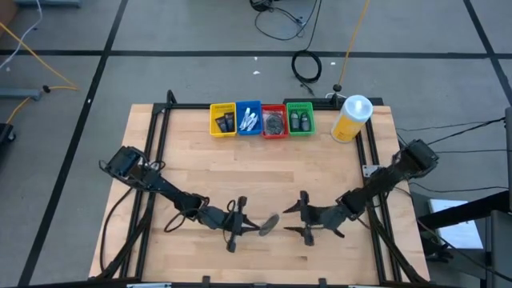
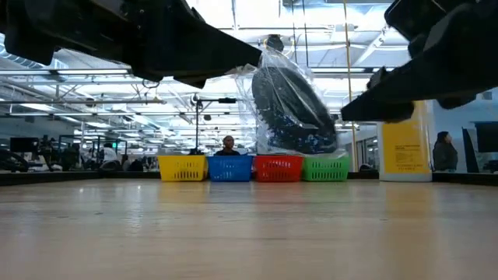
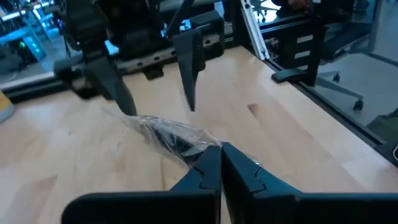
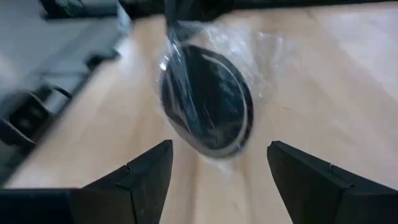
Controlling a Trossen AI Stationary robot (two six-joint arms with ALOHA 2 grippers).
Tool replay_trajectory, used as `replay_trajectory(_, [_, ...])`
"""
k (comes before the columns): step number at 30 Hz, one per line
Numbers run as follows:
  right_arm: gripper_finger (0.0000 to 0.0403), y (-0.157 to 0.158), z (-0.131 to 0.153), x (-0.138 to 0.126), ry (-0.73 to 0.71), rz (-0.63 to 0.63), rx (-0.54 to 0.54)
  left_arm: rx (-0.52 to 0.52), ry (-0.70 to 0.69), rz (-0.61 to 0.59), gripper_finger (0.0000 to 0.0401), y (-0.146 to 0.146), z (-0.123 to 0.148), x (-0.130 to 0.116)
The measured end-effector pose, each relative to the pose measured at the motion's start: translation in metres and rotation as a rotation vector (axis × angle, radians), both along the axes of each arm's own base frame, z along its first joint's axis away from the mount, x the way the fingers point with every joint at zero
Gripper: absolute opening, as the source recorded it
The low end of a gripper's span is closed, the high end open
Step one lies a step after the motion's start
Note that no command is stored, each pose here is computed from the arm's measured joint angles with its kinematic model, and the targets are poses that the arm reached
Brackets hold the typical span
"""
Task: Pick & Place Travel size toiletries
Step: Put the black hairbrush into the red basket
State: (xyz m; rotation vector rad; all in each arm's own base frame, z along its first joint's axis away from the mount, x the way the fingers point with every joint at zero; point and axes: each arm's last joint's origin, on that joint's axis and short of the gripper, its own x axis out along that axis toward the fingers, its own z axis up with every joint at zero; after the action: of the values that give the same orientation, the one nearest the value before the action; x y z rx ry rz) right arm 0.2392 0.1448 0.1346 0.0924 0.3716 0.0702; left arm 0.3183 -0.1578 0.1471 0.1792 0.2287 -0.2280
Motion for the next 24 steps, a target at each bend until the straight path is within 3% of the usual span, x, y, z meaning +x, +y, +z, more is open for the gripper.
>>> replay_trajectory(5, [0.0253,-0.009,-0.015,0.015,-0.097,0.010,0.088,0.015,-0.009,-0.004,0.0004,0.000,0.001,0.000])
replay_trajectory(10, [0.0232,-0.016,-0.027,0.028,-0.121,0.094,0.106,0.019,-0.010,-0.005,0.0004,0.000,0.001,0.000])
replay_trajectory(14, [0.0169,-0.019,-0.030,0.030,-0.124,0.131,0.104,0.018,-0.010,0.019,0.0009,0.000,0.001,0.000])
replay_trajectory(20, [0.0030,-0.016,-0.026,0.028,-0.144,0.158,0.061,-0.011,0.001,0.044,0.0013,0.002,0.000,0.001])
replay_trajectory(24, [0.0027,-0.016,-0.014,0.023,-0.101,0.127,0.052,-0.001,0.045,0.048,0.0048,0.004,0.005,-0.003])
